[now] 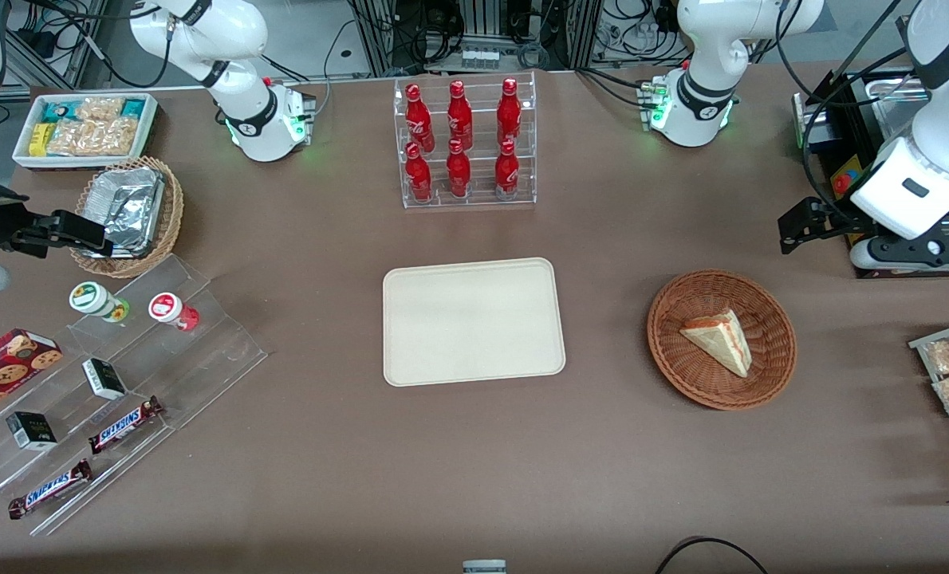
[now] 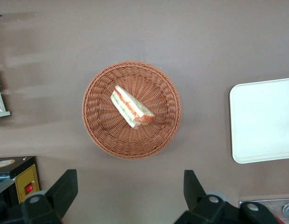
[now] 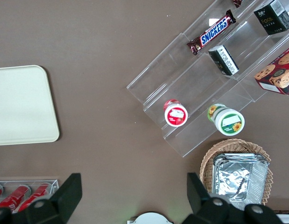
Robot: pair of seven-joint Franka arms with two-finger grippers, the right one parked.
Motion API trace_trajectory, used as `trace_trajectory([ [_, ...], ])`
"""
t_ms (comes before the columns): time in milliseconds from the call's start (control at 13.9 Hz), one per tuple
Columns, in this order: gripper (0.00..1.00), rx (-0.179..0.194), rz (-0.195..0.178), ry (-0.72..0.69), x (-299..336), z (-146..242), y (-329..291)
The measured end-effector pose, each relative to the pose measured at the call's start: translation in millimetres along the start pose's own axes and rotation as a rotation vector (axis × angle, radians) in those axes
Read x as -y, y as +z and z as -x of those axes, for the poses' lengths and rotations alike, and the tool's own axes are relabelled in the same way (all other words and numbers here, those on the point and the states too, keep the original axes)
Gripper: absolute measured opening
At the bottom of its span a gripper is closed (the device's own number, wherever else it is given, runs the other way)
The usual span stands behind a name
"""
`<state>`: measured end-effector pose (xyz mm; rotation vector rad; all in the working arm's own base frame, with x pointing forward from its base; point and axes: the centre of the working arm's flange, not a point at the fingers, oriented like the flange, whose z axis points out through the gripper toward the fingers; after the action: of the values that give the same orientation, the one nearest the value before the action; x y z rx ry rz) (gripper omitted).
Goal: Place sandwich from basket to tray
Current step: 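Move the open left gripper over the sandwich in the wicker basket, then lower the open left gripper around the wrapped sandwich in the basket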
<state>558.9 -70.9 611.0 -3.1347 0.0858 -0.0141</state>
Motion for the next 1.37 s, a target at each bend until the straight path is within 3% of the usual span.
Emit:
trace_trajectory([
  [432,1.0,0.021,-0.002,-0.009,4.8,-2.7,9.6],
  [648,1.0,0.061,-0.021,-0.037,16.0,-10.4,45.2],
  [792,1.0,0.063,-0.028,-0.105,23.1,-14.9,76.4],
  [1008,1.0,0.044,-0.029,-0.256,22.4,-15.2,125.1],
  [1368,1.0,-0.039,-0.006,-0.519,16.9,-2.4,209.6],
])
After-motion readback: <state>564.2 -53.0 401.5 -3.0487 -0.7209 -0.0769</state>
